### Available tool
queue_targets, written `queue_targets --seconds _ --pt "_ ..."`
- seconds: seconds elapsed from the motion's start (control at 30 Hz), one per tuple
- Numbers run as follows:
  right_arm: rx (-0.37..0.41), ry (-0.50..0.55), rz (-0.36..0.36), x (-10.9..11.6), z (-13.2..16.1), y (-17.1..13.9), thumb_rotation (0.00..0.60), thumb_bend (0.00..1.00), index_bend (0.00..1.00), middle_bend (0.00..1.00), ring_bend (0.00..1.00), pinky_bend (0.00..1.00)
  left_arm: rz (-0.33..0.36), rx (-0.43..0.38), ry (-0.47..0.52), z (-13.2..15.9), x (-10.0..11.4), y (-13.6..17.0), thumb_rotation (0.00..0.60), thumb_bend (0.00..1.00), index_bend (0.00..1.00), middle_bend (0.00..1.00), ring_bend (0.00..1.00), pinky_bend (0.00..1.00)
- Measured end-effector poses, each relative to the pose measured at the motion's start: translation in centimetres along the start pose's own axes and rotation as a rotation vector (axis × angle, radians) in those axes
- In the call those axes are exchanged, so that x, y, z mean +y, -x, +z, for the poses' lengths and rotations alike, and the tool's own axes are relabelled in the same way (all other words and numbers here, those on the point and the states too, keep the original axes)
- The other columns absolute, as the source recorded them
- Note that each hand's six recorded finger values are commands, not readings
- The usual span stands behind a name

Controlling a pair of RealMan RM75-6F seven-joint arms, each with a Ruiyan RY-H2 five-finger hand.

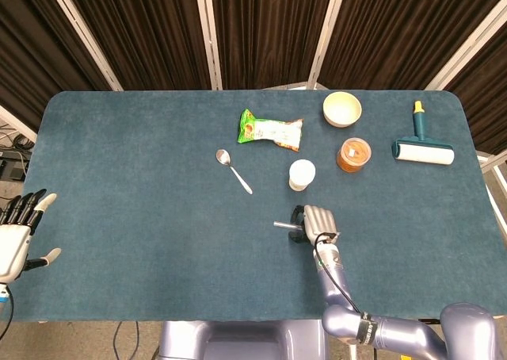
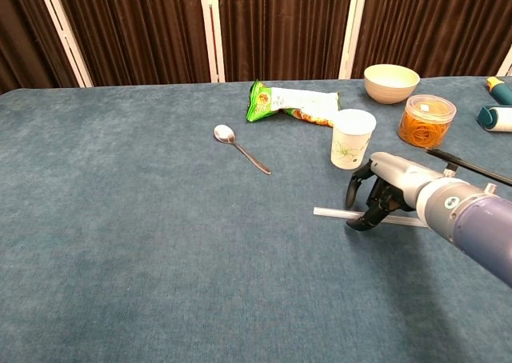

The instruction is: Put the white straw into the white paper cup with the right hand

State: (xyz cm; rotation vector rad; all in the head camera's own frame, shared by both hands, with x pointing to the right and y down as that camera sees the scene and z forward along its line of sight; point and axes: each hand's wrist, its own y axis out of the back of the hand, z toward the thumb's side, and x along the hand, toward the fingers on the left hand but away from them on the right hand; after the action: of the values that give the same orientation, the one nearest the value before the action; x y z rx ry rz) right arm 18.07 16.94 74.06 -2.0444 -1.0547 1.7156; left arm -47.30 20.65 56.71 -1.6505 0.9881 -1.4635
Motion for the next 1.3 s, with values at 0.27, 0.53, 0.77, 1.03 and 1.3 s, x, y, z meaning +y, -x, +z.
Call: queue_targets --seconds 0.27,0.53,0.77,1.03,1.3 --pt "-0.017 0.008 0.001 -0.3 -0.6 0.4 0.600 0.33 0.53 1.00 0.99 1.00 0.000 0.000 0.000 0.0 0.0 0.0 0.600 0.20 0.07 0.00 0.00 0.00" --pt "-0.016 0.014 -0.008 -0.4 -0.8 0.3 0.600 0.35 0.62 1.00 0.99 1.00 0.000 0.000 0.000 0.0 0.0 0.0 0.600 0.20 0.07 0.00 0.00 0.00" --pt "0.013 0.034 -0.034 0.0 -0.4 -0.1 0.600 0.35 0.63 1.00 0.99 1.00 0.000 0.001 0.001 0.0 0.0 0.0 0.600 0.20 0.07 0.00 0.00 0.00" --pt "0.058 0.065 -0.063 1.5 0.0 -1.2 0.600 0.35 0.63 1.00 0.99 1.00 0.000 0.001 0.001 0.0 0.0 0.0 0.600 0.20 0.07 0.00 0.00 0.00" --pt "0.134 0.216 -0.109 5.5 0.8 -3.2 0.600 0.35 0.63 1.00 0.99 1.00 0.001 0.000 0.001 0.0 0.0 0.0 0.600 0.20 0.07 0.00 0.00 0.00"
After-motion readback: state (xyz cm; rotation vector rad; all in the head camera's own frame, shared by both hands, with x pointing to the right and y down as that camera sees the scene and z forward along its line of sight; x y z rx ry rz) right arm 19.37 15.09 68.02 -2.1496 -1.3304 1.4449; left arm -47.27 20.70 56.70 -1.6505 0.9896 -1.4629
